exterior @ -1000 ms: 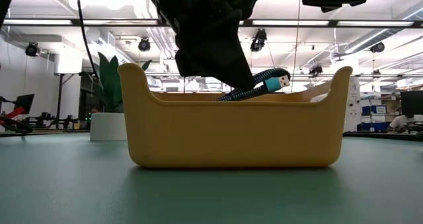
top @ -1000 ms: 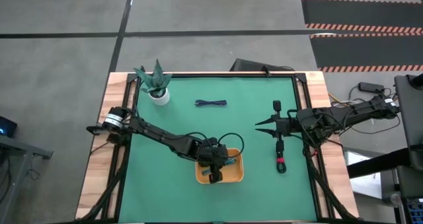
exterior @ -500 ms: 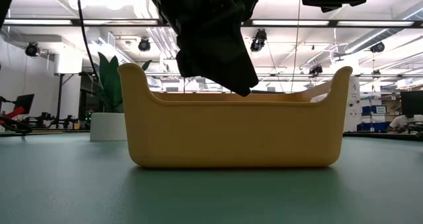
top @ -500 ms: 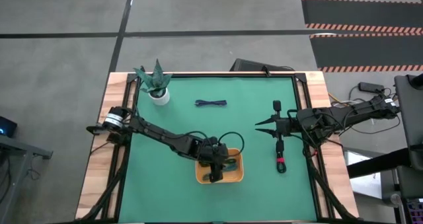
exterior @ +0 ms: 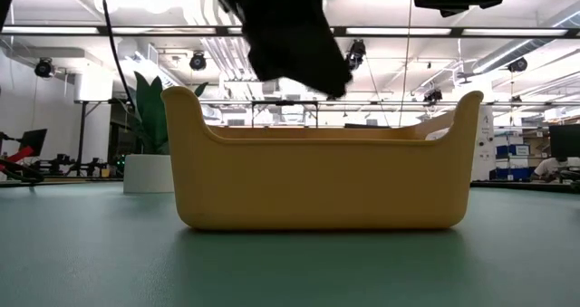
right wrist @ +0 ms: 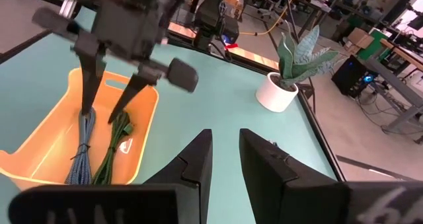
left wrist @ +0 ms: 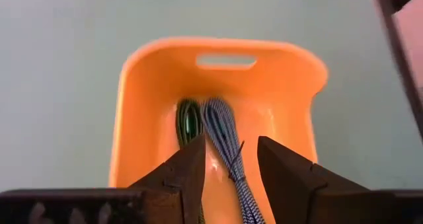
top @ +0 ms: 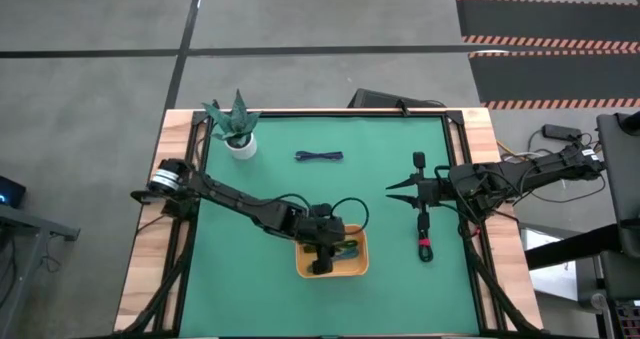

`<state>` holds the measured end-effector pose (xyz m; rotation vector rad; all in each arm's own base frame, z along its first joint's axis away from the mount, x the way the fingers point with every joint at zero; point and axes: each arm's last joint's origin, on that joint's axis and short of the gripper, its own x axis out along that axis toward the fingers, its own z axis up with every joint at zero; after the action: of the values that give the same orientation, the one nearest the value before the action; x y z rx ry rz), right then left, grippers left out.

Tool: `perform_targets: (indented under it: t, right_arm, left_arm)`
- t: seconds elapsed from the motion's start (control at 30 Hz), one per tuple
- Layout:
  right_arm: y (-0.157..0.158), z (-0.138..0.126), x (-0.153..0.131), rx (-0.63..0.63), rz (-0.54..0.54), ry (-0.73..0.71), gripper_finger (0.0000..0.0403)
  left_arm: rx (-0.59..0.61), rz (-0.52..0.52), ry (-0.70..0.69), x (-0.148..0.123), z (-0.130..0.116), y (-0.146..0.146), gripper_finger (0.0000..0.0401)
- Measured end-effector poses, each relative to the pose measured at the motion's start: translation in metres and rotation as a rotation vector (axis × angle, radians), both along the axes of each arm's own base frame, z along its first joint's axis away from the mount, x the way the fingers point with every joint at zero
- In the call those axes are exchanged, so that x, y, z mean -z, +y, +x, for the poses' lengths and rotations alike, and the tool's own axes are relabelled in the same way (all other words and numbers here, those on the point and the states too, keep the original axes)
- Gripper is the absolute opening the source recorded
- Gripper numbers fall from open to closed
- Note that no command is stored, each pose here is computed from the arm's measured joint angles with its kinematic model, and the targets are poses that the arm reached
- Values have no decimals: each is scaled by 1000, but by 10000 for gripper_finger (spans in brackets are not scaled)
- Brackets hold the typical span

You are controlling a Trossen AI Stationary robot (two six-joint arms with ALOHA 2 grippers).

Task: Pick and place USB-C Cables
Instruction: Put the violet charger cable into the yellow bin

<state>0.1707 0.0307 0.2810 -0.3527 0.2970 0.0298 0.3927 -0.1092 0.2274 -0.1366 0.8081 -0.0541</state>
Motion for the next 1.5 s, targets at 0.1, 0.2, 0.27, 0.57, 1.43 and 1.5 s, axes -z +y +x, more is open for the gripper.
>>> perform_targets:
  t: [0.1,0.2,0.27,0.57,1.43,1.5]
  right_arm:
    - [0,0,0,1,3,0,68]
    - [0,0,0,7,20,-1,68]
    - [0,0,0,11,34,-2,68]
    - [1,6,4,39,88,16,68]
    - [-35,103,-18,301,-79,38,68]
    - [-46,113,-23,297,-68,77,68]
  left_arm:
    - [48,46,-20,-12,-6,2,123]
    - [85,102,-46,-25,-12,5,123]
    - [125,141,-70,-35,-18,6,123]
    - [132,339,-218,-60,-70,26,123]
    - [2,660,-751,-77,-191,79,123]
    - [-10,663,-755,-77,-195,81,123]
